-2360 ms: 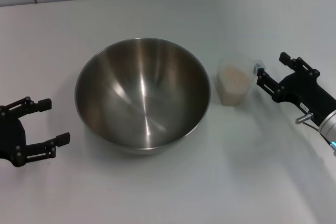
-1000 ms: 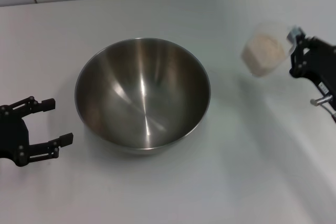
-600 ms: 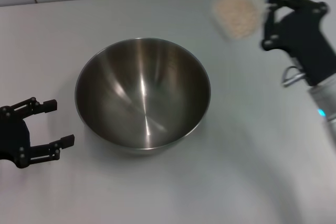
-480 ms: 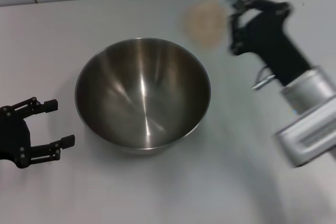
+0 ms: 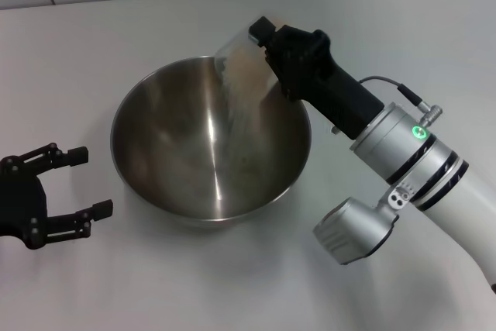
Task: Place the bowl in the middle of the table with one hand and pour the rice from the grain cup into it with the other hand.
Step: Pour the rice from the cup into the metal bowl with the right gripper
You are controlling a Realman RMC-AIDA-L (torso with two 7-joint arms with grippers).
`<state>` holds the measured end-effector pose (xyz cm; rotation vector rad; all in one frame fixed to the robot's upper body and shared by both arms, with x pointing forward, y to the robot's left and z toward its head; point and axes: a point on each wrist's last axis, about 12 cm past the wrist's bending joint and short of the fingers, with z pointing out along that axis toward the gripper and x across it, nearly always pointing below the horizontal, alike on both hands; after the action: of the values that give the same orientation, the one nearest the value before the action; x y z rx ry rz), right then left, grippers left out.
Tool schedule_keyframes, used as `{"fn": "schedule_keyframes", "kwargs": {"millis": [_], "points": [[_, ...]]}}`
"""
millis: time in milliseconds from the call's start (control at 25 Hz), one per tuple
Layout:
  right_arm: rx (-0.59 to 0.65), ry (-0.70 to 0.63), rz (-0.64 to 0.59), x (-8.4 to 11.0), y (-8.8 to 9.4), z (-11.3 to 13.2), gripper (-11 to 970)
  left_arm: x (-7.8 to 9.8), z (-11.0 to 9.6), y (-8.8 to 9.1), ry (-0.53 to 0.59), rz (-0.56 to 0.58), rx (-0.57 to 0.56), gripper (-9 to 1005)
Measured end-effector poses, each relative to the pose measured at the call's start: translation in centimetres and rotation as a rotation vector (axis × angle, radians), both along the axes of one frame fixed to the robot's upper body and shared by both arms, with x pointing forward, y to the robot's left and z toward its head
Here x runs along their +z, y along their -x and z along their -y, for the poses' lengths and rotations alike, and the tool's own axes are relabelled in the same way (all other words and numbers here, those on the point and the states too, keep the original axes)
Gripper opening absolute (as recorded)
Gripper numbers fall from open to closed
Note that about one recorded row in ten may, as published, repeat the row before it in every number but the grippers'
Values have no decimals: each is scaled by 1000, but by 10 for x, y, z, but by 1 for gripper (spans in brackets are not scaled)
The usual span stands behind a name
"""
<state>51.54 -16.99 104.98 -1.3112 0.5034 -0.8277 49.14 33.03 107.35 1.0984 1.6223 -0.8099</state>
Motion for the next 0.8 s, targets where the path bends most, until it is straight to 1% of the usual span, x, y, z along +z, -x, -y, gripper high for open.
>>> {"fn": "schedule_keyframes", "kwargs": {"millis": [320,360,400,560,720,800], "points": [[76,277,235,-2,10,-15,21,0,2,-1,-7,-15,-15,863],[71,352,290,-4,11,-18,22,0,3,-2,-7,-16,-17,863],[71,352,290,-4,11,-18,22,0,3,-2,-8,-16,-19,863],[27,536,425,-8,12,-21,24,1,4,-3,-8,-14,-24,863],[13,620,505,-8,11,-22,26,2,5,-5,-8,-10,-27,862],[11,634,527,-7,11,-23,27,2,5,-5,-8,-9,-29,862]]}}
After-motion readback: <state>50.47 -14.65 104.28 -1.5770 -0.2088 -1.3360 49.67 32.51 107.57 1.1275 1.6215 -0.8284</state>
